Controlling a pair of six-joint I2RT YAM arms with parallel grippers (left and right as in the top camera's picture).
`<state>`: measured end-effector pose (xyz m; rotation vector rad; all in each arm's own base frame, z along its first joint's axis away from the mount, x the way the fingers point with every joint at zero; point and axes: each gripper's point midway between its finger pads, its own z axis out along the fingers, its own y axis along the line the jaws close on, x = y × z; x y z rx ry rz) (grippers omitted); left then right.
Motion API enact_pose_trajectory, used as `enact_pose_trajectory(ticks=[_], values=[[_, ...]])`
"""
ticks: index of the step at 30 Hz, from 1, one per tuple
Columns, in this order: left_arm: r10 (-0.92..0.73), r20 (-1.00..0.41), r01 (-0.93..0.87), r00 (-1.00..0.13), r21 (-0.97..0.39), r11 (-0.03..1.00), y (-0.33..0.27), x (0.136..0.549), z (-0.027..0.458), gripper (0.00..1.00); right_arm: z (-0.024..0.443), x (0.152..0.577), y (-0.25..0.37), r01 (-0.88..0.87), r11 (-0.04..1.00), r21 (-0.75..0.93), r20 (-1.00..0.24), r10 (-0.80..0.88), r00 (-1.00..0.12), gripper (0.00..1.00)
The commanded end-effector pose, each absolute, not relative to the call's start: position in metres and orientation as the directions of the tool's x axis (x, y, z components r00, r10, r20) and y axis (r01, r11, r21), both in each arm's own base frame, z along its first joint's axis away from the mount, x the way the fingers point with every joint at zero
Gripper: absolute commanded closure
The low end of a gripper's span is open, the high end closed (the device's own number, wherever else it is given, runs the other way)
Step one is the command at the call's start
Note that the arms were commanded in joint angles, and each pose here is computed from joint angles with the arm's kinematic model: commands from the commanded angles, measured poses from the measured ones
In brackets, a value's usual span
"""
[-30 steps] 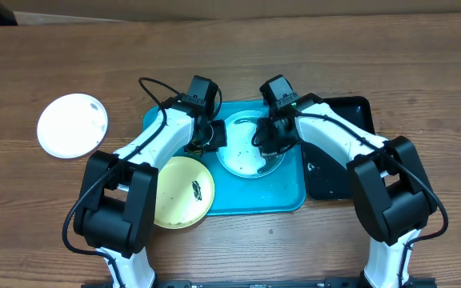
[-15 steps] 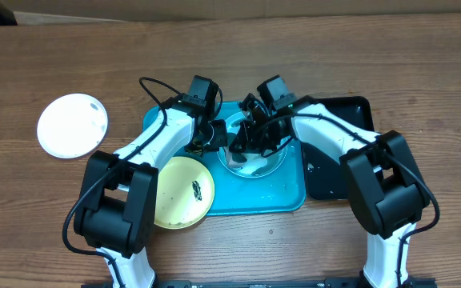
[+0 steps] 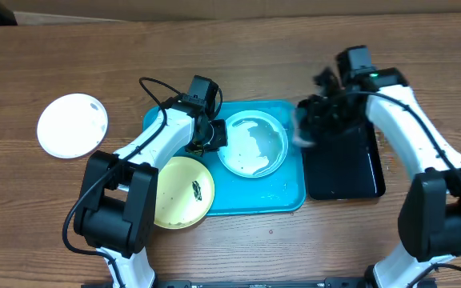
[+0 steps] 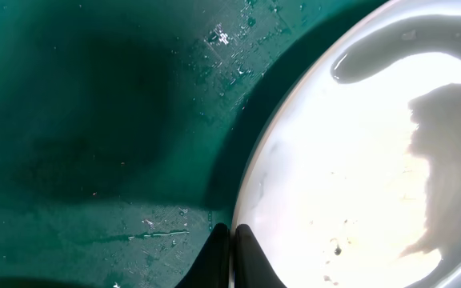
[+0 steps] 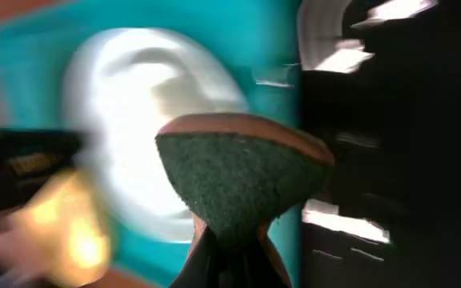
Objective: Clean dirty plates on tray and stack at the side
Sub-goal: 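Return the sponge to the black tray and withdraw the right arm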
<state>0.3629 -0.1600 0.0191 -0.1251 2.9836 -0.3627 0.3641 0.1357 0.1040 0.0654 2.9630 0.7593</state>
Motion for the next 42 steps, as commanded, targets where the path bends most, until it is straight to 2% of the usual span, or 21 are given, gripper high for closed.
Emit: enact_pose_trajectory(ticks=[1,3,5,15,19,21,26,32,38,39,41,42], values=[[-0.096,-0.107,-0.066,-0.990,-0.251,0.966,-0.164,0.360,0.015,0.96,0.085,0.364,0.059,0.078,0.993,0.085,-0.114,0.087,-0.990,0.96],[-0.096,-0.107,-0.066,-0.990,-0.251,0.966,-0.164,0.360,0.015,0.96,0.076,0.356,0.035,0.093,0.994,-0.052,-0.104,0.087,-0.991,0.96],[-0.096,-0.108,-0.066,-0.990,-0.250,0.966,-0.164,0.360,0.015,0.96,0.071,0.352,0.027,0.095,0.990,-0.100,-0.099,0.085,-0.991,0.96],[-0.096,-0.114,-0.065,-0.989,-0.245,0.967,-0.163,0.361,0.015,0.96,0.041,0.349,0.025,0.097,0.990,-0.100,-0.123,0.084,-0.989,0.96],[-0.096,-0.114,-0.065,-0.989,-0.245,0.967,-0.163,0.361,0.015,0.96,0.040,0.352,0.026,0.099,0.990,-0.097,-0.139,0.085,-0.987,0.40],[-0.096,-0.114,-0.065,-0.989,-0.245,0.967,-0.163,0.361,0.015,0.92,0.042,0.357,0.026,0.100,0.991,-0.093,-0.153,0.085,-0.984,0.25],[-0.095,-0.107,-0.066,-0.990,-0.242,0.968,-0.163,0.360,0.015,0.75,0.064,0.374,0.019,0.133,0.988,-0.081,-0.199,0.115,-0.973,0.23],[-0.090,-0.120,-0.062,-0.989,-0.221,0.973,-0.159,0.361,0.013,0.75,0.102,0.397,-0.017,0.244,0.968,-0.062,-0.261,0.220,-0.940,0.22],[-0.086,-0.133,-0.055,-0.987,-0.226,0.973,-0.161,0.359,0.004,0.75,0.106,0.393,-0.078,0.409,0.911,-0.052,-0.274,0.381,-0.883,0.14],[-0.092,-0.133,-0.060,-0.987,-0.227,0.972,-0.162,0.358,0.003,0.75,0.106,0.390,-0.090,0.436,0.898,-0.053,-0.271,0.408,-0.872,0.12],[-0.085,-0.136,-0.053,-0.987,-0.229,0.972,-0.164,0.357,0.002,0.78,0.105,0.383,-0.109,0.481,0.875,-0.053,-0.262,0.452,-0.853,0.00],[-0.083,-0.139,-0.050,-0.987,-0.230,0.972,-0.165,0.357,0.002,0.78,0.105,0.381,-0.115,0.495,0.867,-0.052,-0.264,0.466,-0.844,0.00]])
